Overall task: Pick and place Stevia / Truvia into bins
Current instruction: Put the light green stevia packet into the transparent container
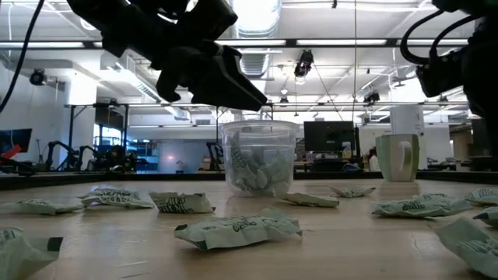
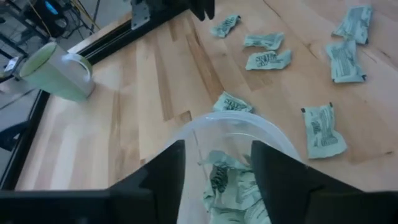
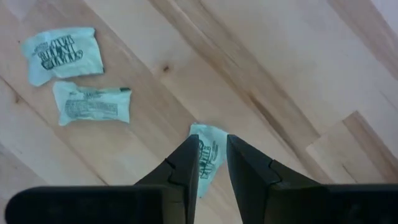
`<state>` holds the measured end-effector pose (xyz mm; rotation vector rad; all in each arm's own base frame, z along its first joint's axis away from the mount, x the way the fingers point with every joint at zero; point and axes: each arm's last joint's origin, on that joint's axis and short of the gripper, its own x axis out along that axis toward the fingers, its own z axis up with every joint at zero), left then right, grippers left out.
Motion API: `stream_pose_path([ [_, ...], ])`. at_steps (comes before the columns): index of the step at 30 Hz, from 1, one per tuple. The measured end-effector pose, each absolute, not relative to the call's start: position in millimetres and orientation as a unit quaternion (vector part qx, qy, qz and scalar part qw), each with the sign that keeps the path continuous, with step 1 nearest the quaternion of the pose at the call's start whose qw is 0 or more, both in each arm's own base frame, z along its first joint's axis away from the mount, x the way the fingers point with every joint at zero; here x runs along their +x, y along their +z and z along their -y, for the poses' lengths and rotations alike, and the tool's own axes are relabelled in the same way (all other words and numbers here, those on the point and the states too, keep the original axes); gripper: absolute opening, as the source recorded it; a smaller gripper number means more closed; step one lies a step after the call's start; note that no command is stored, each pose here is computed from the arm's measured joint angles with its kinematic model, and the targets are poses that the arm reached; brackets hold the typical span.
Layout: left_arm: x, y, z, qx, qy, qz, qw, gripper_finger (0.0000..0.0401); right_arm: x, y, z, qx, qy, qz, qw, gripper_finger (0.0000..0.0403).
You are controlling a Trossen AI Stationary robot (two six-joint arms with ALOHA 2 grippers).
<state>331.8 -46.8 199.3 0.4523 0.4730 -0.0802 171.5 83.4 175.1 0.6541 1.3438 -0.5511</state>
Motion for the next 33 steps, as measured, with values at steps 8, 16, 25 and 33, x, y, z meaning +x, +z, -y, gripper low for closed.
stream_pose_path([
  [8, 332, 200, 44, 0.221, -0.034, -0.232, 0.947, 0.0192, 162, 165, -92, 0.316, -0.261, -0.6, 0.687, 0.0118],
  [16, 332, 202, 43, 0.221, -0.032, -0.229, 0.948, 0.0193, 158, 145, -92, 0.346, -0.25, -0.583, 0.692, 0.0143],
  [25, 323, 219, 42, 0.215, -0.026, -0.216, 0.952, 0.0193, 152, 135, -89, 0.35, -0.255, -0.588, 0.683, 0.0118],
  [33, 304, 241, 39, 0.167, -0.007, -0.227, 0.959, 0.0193, 153, 136, -90, 0.3, -0.214, -0.599, 0.711, 0.0016],
])
